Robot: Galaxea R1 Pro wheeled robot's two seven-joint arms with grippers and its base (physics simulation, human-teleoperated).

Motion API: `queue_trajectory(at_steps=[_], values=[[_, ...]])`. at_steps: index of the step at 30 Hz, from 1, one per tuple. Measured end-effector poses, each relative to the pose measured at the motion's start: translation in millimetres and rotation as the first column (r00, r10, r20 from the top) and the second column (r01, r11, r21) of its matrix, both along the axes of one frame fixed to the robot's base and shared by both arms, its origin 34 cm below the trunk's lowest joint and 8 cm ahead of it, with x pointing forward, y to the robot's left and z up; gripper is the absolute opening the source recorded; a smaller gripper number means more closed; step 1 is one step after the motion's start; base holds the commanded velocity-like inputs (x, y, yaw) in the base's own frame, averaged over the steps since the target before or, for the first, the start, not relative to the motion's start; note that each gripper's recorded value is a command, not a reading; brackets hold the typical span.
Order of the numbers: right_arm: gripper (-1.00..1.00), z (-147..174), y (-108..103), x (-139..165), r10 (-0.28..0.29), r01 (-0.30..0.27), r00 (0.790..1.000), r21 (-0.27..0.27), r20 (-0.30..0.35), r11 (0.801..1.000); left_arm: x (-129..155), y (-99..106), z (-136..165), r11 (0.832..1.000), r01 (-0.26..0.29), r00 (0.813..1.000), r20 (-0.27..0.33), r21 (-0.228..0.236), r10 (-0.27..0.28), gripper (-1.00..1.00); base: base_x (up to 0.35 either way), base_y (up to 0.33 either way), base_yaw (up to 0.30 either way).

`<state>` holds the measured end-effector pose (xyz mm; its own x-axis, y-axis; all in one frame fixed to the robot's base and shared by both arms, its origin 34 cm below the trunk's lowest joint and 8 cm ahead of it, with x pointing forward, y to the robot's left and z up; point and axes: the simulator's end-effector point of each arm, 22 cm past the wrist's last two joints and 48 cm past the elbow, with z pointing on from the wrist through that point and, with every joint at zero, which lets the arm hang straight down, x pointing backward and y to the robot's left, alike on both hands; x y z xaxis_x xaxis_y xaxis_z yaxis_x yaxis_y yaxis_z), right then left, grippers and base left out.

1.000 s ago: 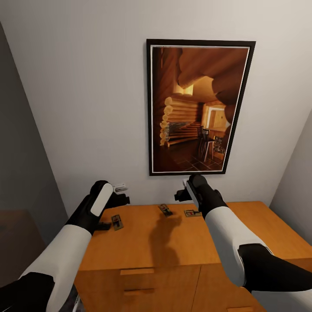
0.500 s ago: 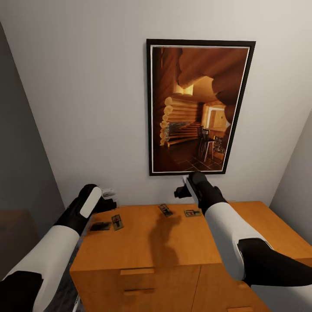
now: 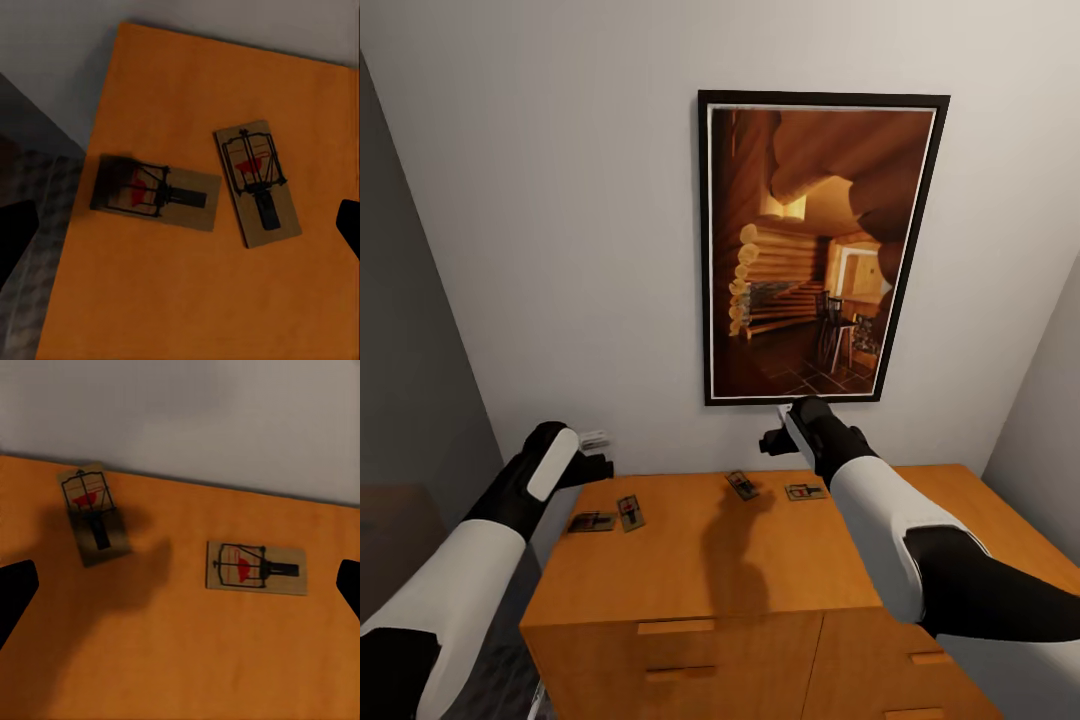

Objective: Take the four mousetraps from the cabinet in the bathroom and place them on the bathroom floor. Make sure all four end up on the same floor surface, and ensure that at least two of them are either under or directly next to the same bathroom sink.

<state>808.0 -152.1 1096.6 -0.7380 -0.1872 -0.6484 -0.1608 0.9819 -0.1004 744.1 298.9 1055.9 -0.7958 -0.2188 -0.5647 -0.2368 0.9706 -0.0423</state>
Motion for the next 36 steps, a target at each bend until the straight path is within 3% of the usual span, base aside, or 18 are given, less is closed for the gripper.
queue_trajectory(at_steps=[13,36], values=[[1.00,0.6,0.5,0.8,-0.005,0.005,1.000,0.007,0.003,1.000,8.5,-6.0,24.5,1.000,0.013,0.998,0.064,-0.002,-0.013,1.00,0.000,0.000,0.000],[1.00,0.8,-8.8,1.7,-0.034,0.034,0.999,-0.022,0.009,0.999,9.3,-14.1,25.9,1.000,0.019,0.997,0.069,-0.017,-0.018,1.00,0.000,0.000,0.000]])
